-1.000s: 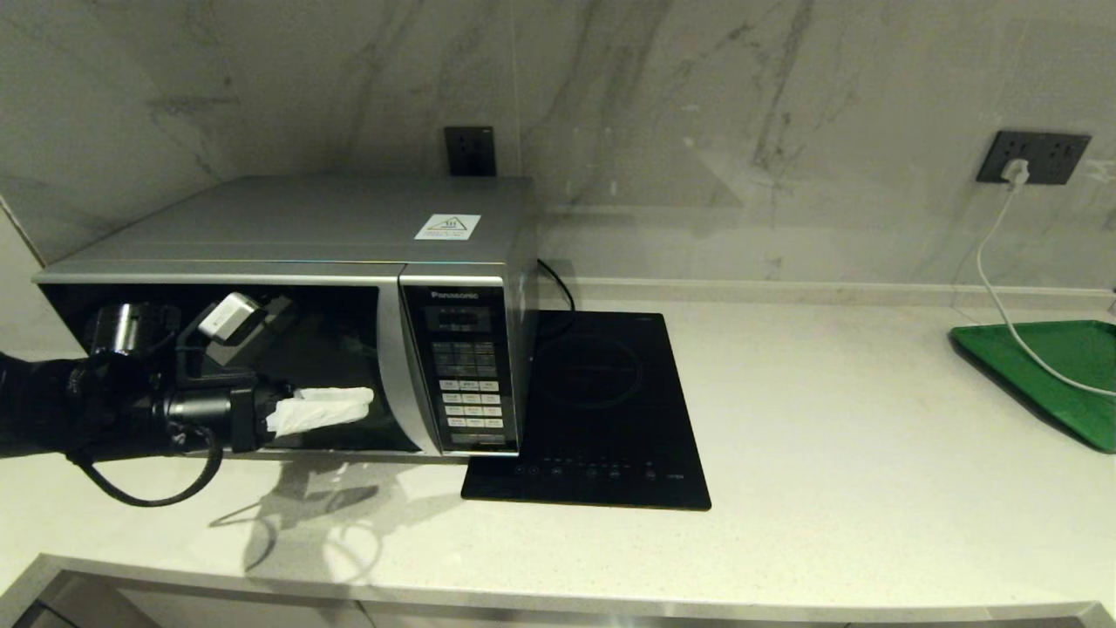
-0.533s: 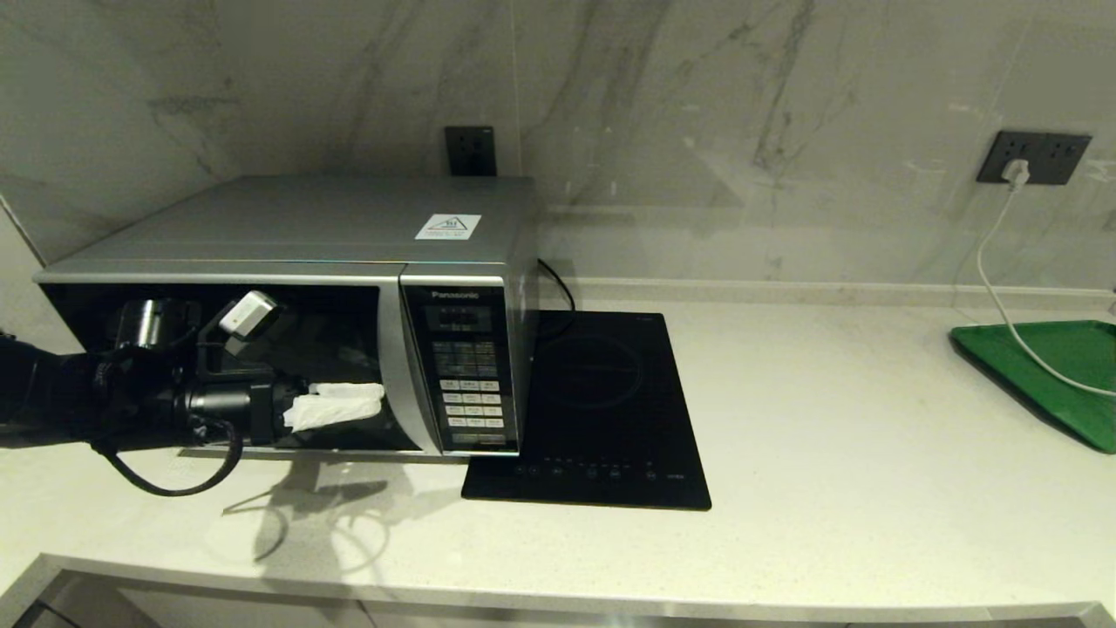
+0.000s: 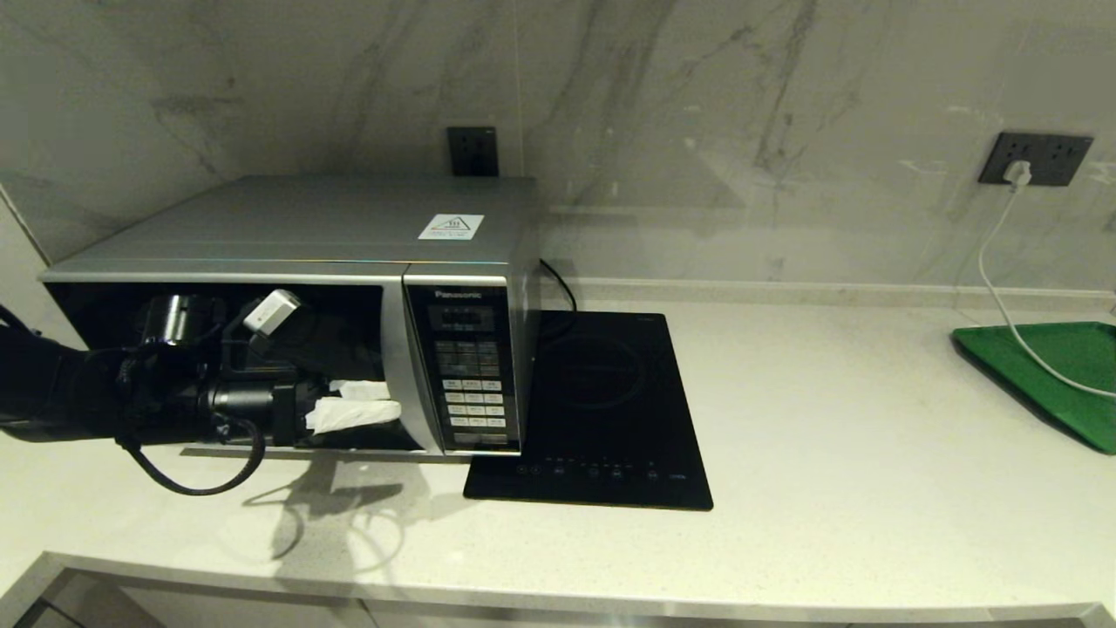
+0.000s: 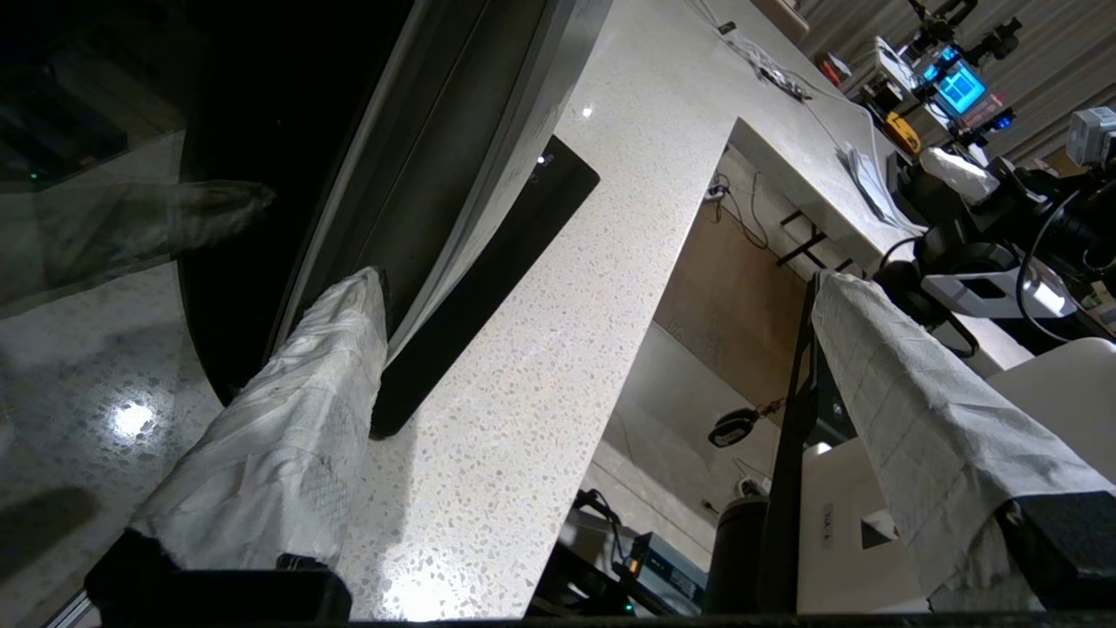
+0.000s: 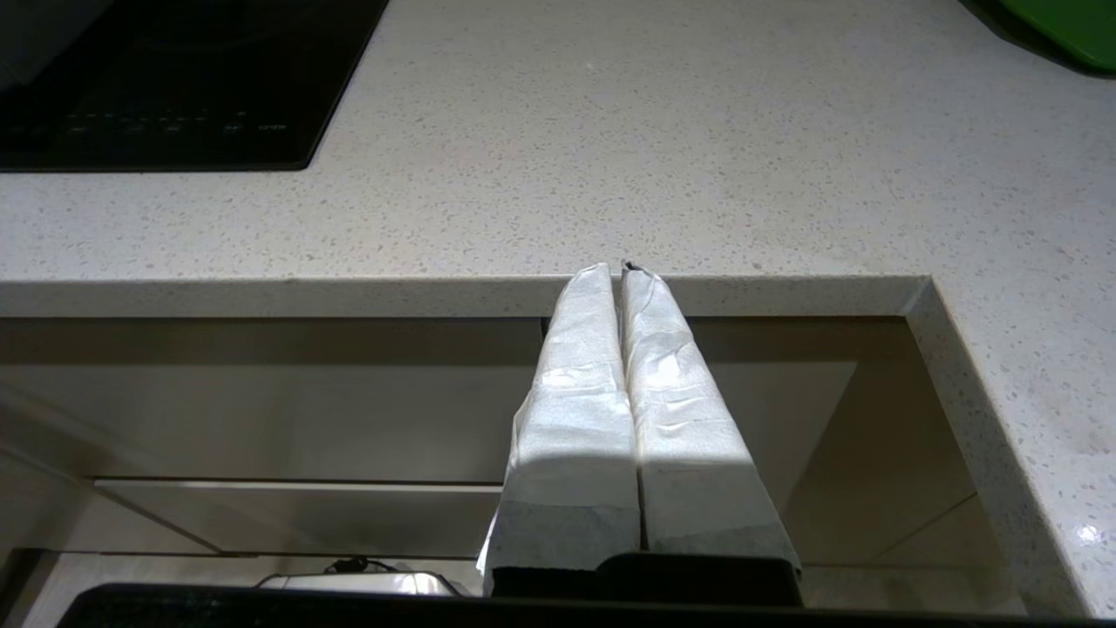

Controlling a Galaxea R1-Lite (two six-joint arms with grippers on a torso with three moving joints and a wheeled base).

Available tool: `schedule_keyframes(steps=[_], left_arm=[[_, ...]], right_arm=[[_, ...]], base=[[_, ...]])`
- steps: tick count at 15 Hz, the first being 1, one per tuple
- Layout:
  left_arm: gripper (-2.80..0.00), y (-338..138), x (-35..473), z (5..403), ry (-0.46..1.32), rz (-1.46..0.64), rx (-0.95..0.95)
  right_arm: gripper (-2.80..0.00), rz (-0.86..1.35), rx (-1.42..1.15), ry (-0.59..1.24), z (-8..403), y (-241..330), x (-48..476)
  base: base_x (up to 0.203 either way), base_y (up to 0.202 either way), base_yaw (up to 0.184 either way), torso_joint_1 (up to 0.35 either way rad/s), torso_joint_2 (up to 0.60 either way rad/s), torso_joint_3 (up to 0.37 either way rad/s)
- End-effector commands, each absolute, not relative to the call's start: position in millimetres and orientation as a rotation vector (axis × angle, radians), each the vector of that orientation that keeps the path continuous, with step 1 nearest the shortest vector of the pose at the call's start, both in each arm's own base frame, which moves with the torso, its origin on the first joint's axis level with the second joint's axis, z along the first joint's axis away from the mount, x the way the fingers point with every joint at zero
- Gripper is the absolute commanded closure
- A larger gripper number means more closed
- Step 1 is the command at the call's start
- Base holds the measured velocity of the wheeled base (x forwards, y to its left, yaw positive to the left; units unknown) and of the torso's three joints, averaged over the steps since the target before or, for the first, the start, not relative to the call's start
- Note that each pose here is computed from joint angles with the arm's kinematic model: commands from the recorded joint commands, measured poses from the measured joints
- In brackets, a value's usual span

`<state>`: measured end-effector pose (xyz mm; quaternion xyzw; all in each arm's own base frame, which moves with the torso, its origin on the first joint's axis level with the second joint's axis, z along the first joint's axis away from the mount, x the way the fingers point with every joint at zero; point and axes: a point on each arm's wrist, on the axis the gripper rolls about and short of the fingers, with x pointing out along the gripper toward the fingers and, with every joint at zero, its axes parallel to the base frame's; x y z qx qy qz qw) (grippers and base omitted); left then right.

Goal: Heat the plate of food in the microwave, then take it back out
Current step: Open the microwave oven

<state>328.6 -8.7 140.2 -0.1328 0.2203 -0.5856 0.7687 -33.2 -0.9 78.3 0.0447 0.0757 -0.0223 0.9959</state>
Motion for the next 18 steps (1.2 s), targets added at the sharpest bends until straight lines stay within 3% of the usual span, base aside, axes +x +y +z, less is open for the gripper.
schedule_keyframes(steps=[1,10,14,18], left_arm=[[-2.80,-14.3,327.7,139.9,0.474,-1.299,-0.284],[-2.80,-18.3,333.8,125.5,0.381,-1.350,-0.155],[-2.80,-17.6,325.2,118.1,0.433,-1.353,-0.214],[-2.80,-10.2,305.4,118.7,0.577,-1.339,-0.409]], right_arm=[[0.00,-0.043,0.090,0.153,78.2,-1.0,-33.3],[0.00,-0.044,0.090,0.153,78.2,-0.9,-33.3],[0.00,-0.045,0.090,0.153,78.2,-0.9,-33.3],[0.00,-0.045,0.090,0.153,78.2,-0.9,-33.3]], base=[[0.000,0.000,0.000,0.000,0.00,0.000],[0.000,0.000,0.000,0.000,0.00,0.000],[0.000,0.000,0.000,0.000,0.00,0.000],[0.000,0.000,0.000,0.000,0.00,0.000]])
